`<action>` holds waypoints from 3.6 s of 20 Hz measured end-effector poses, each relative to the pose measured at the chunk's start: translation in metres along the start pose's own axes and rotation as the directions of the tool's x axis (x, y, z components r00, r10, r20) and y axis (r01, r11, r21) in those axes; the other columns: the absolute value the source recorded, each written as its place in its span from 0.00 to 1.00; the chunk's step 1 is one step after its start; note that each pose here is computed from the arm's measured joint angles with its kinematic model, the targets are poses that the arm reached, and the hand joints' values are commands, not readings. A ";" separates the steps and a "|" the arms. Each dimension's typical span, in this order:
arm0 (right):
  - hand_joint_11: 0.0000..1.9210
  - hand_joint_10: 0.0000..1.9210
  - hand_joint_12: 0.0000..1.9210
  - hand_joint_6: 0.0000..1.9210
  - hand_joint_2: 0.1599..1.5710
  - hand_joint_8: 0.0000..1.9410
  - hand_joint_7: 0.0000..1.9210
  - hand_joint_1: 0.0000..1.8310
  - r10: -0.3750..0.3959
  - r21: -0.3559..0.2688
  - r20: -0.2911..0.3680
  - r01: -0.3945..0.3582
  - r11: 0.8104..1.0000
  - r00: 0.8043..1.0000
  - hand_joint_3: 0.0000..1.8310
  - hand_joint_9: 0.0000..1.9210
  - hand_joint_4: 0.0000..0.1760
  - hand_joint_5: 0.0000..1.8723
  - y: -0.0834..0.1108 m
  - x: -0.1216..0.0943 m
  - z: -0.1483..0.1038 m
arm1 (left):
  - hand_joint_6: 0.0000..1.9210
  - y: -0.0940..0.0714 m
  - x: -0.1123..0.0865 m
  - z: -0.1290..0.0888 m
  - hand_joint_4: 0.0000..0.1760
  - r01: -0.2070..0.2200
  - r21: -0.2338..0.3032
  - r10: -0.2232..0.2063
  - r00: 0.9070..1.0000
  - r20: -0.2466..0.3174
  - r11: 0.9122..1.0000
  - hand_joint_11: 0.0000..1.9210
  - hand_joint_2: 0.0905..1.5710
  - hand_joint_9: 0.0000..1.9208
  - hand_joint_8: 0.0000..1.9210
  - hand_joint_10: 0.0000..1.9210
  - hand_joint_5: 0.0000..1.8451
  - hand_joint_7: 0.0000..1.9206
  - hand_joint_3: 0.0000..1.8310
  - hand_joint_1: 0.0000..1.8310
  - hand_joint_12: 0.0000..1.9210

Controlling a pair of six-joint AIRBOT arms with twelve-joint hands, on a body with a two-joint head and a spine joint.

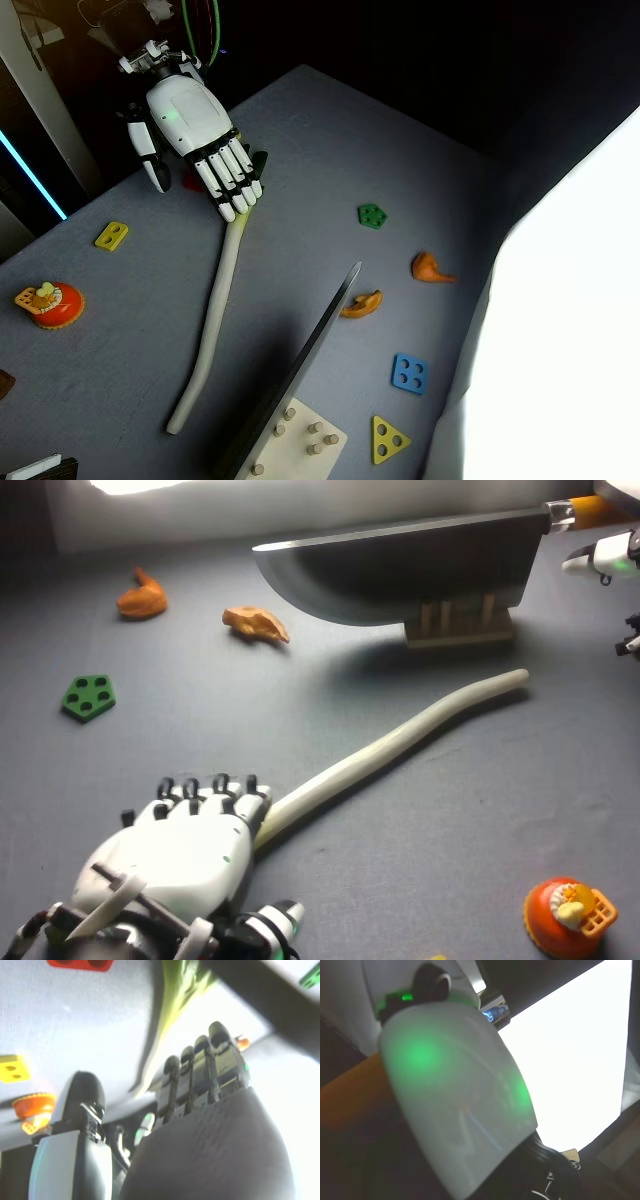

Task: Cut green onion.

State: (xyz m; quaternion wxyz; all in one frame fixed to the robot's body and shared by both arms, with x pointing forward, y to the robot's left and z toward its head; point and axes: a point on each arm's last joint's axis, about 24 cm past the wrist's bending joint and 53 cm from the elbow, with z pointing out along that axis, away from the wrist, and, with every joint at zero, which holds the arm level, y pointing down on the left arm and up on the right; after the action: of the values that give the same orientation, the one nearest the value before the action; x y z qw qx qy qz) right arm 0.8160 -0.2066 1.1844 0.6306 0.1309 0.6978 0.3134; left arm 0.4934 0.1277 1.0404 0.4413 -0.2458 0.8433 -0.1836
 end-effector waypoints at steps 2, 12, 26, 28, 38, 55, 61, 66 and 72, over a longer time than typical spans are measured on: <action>0.00 0.00 0.00 0.00 0.57 0.00 0.00 0.63 0.005 0.003 0.003 -0.005 1.000 1.000 0.00 0.00 0.12 0.00 -0.001 0.001 0.002 | 0.00 0.004 -0.002 -0.003 0.10 0.006 -0.006 -0.006 1.000 0.021 1.000 0.00 0.84 0.04 0.00 0.00 0.05 0.03 0.01 0.32 0.00; 0.00 0.00 0.00 0.00 0.57 0.00 0.00 0.66 0.010 0.001 -0.010 -0.010 1.000 1.000 0.00 0.00 0.04 0.00 0.000 0.010 0.004 | 0.01 0.010 0.014 -0.012 0.12 0.020 0.003 -0.020 0.999 0.047 1.000 0.01 0.85 0.02 0.00 0.00 0.02 0.02 0.01 0.27 0.00; 0.33 0.97 1.00 0.74 0.78 0.77 0.39 0.62 0.011 0.002 -0.010 -0.011 1.000 1.000 0.00 0.37 0.06 0.37 -0.001 0.011 0.004 | 0.00 0.011 0.006 -0.004 0.15 0.019 -0.004 -0.019 0.994 0.104 1.000 0.00 0.84 0.02 0.00 0.00 0.04 0.02 0.00 0.32 0.08; 0.54 1.00 1.00 0.72 0.76 0.99 0.51 0.60 0.012 0.002 -0.011 -0.012 1.000 1.000 0.00 0.54 0.00 0.42 -0.001 0.011 0.004 | 0.00 0.012 0.007 -0.004 0.14 0.020 -0.006 -0.019 0.995 0.103 1.000 0.00 0.84 0.02 0.00 0.00 0.05 0.03 0.00 0.33 0.10; 0.92 1.00 1.00 1.00 0.79 1.00 0.86 0.86 0.015 -0.008 0.009 -0.015 1.000 1.000 0.00 0.89 1.00 0.71 0.001 0.006 0.004 | 0.00 0.020 0.014 0.002 0.13 0.023 -0.034 -0.020 0.997 0.077 0.999 0.00 0.83 0.02 0.00 0.00 0.05 0.02 0.00 0.34 0.07; 0.87 1.00 1.00 1.00 0.76 1.00 0.81 0.88 0.172 -0.134 0.153 -0.152 0.979 0.973 0.00 0.83 1.00 0.70 0.019 -0.037 -0.013 | 0.00 0.024 0.017 0.002 0.03 0.027 -0.052 -0.024 0.998 0.063 0.998 0.00 0.84 0.01 0.00 0.00 0.04 0.02 0.00 0.34 0.00; 0.87 1.00 1.00 1.00 0.75 1.00 0.82 0.88 0.049 -0.268 0.184 0.003 0.963 0.982 0.00 0.84 1.00 0.68 0.067 -0.047 -0.048 | 0.00 0.028 0.026 0.005 0.06 0.032 -0.066 -0.030 0.999 0.025 0.997 0.00 0.83 0.01 0.00 0.00 0.04 0.03 0.00 0.35 0.00; 0.88 1.00 1.00 1.00 0.77 1.00 0.81 0.86 -0.001 -0.247 0.191 0.049 0.968 0.982 0.00 0.84 1.00 0.67 0.087 -0.039 -0.070 | 0.00 0.029 0.029 0.005 0.00 0.037 -0.074 -0.036 0.999 0.014 0.997 0.00 0.82 0.03 0.00 0.00 0.06 0.04 0.00 0.35 0.11; 0.88 1.00 1.00 1.00 0.77 1.00 0.82 0.88 -0.002 -0.109 0.266 0.032 0.993 0.964 0.00 0.85 1.00 0.67 0.086 -0.034 -0.097 | 0.00 0.031 0.031 0.005 0.10 0.044 -0.085 -0.044 0.999 0.007 0.995 0.00 0.83 0.00 0.00 0.00 0.04 0.01 0.00 0.33 0.00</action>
State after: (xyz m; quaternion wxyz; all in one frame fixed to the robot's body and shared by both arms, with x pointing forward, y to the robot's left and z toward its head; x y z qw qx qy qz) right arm 0.7101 -0.1863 1.2645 0.7276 0.1300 0.5892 0.3264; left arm 0.4746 0.1341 1.0012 0.4284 -0.2831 0.8437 -0.1566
